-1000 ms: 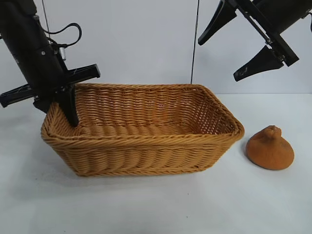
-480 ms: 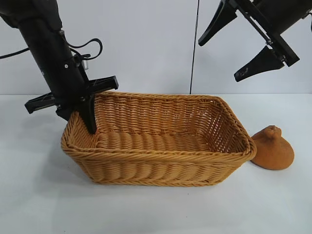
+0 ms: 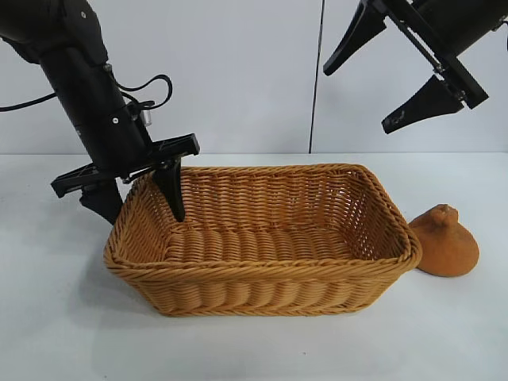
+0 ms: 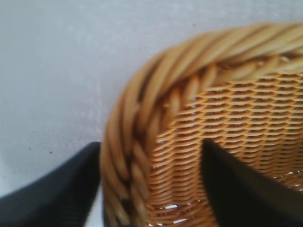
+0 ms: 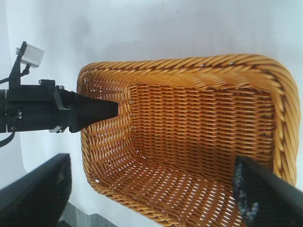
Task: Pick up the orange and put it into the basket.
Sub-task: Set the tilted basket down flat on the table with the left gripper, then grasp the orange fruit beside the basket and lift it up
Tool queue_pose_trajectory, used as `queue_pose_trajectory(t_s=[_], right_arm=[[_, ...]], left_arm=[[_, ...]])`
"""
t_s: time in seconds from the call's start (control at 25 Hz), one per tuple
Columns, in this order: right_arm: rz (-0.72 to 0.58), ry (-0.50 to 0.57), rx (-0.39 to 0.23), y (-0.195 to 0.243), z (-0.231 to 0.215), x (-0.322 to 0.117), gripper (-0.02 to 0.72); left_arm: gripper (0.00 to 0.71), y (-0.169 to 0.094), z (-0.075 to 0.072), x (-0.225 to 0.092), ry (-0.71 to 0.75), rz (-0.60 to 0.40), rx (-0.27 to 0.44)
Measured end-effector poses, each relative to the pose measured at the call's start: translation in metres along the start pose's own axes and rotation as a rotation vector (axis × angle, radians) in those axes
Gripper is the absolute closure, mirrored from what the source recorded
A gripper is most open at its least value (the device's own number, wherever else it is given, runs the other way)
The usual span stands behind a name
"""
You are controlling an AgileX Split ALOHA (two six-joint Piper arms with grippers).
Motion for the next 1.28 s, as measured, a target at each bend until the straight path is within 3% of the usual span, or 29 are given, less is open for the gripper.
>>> queue_pose_trajectory(t_s=[0.2, 0.52, 0.68, 0.92, 1.0, 1.16, 1.28], right_arm=[[0.0, 0.002, 0.0, 0.0, 0.0, 0.0, 0.072], [0.001, -0.001, -0.005, 0.0, -0.001, 0.0, 0.072], [0.002, -0.004, -0.012, 0.0, -0.002, 0.0, 0.072], [0.002, -0.005, -0.014, 0.0, -0.002, 0.0, 0.072], [0.002, -0.005, -0.014, 0.0, -0.002, 0.0, 0.072], [0.003, -0.006, -0.016, 0.0, -0.002, 0.0, 0.072], [0.004, -0.006, -0.016, 0.0, -0.002, -0.001, 0.072]], left_arm=[[0.117, -0.029, -0.002, 0.005, 0.068, -0.047, 0.048], [0.111, -0.128, -0.008, 0.03, 0.208, -0.208, 0.189], [0.111, -0.165, 0.012, 0.045, 0.206, -0.28, 0.284], [0.111, -0.189, 0.069, 0.052, 0.119, -0.296, 0.341], [0.116, -0.193, 0.082, 0.053, 0.092, -0.3, 0.343], [0.119, -0.194, 0.08, 0.045, 0.078, -0.293, 0.29], [0.12, -0.191, 0.077, 0.018, 0.086, -0.24, 0.267]])
Point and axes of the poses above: a point on each arm's last joint axis where the gripper is mounted, y pointing out along that axis toward the gripper, z along the wrist's bending axis when the last joint is at zero, x = y × z, the point moved 6 cm from there along y, pointing out along that axis toward the gripper, and after that the axes turned 6 degrees about y, right-handed, at the moved point
